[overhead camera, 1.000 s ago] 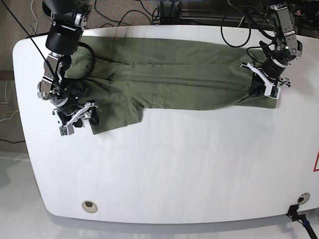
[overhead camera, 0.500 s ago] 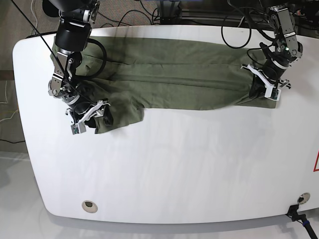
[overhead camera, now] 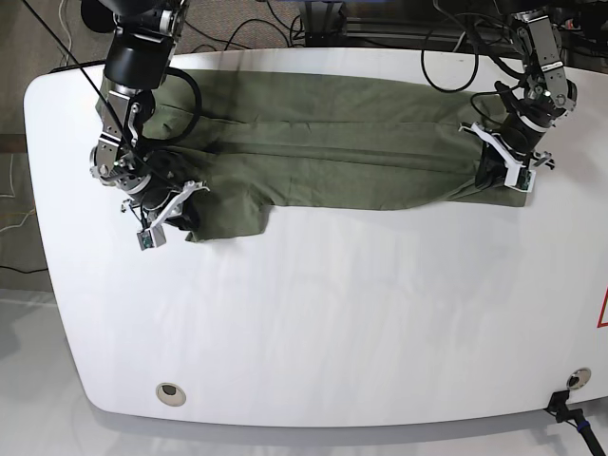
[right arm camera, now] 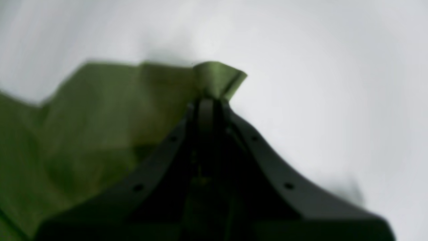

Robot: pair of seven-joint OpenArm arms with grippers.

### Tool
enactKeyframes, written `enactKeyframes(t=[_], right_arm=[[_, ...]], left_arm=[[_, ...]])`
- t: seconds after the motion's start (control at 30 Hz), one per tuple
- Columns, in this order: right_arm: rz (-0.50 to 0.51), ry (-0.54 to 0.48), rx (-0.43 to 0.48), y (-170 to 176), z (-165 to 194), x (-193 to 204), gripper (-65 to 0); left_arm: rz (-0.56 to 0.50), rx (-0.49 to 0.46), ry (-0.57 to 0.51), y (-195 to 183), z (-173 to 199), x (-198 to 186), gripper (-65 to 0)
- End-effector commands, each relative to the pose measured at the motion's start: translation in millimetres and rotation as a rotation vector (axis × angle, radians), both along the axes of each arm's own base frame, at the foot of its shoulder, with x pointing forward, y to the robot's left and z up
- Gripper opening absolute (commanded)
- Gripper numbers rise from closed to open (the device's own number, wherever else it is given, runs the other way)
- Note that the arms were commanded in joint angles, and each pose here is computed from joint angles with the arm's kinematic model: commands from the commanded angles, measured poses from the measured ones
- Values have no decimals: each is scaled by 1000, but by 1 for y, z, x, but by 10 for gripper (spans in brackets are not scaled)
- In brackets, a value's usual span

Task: Fold the T-shirt properly
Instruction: 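Grasp the loose sleeve flap with the right gripper, then tuck the sleeve flap onto the folded strip with the right gripper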

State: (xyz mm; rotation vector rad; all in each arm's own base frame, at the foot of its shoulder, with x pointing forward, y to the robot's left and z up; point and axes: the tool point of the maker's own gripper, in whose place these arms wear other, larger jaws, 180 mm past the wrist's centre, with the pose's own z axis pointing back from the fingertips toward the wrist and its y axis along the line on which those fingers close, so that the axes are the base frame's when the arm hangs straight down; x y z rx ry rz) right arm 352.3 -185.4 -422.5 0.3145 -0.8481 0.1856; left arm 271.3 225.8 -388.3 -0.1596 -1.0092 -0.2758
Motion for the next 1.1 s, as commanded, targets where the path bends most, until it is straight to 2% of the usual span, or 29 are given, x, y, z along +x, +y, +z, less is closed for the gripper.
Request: enactKeyframes(t=[0.0,0.2,0.43,0.63,0.93,1.07], right_arm=[[12,-96,-37,-5,37,18,-650],[59,-152,-168,-5,82,12,-650],[100,-218,-261,11,114,-29,-650],[120,-104,-286,23,95,-78,-650],[129,61,-231,37,54,-139,-650],[144,89,-148,45,51,-157,-650]], left_arm=[[-3,-7,-53,2,14,8,-650],[-3,-10,-53,0,14,8,-650],[-3,-10,-53,0,14,8,-650],[-2,-12,-48,0,12,7,-650],[-4,-11,-44,-1,11,7,-650],[2,-19,-23,1,3,5,-650]])
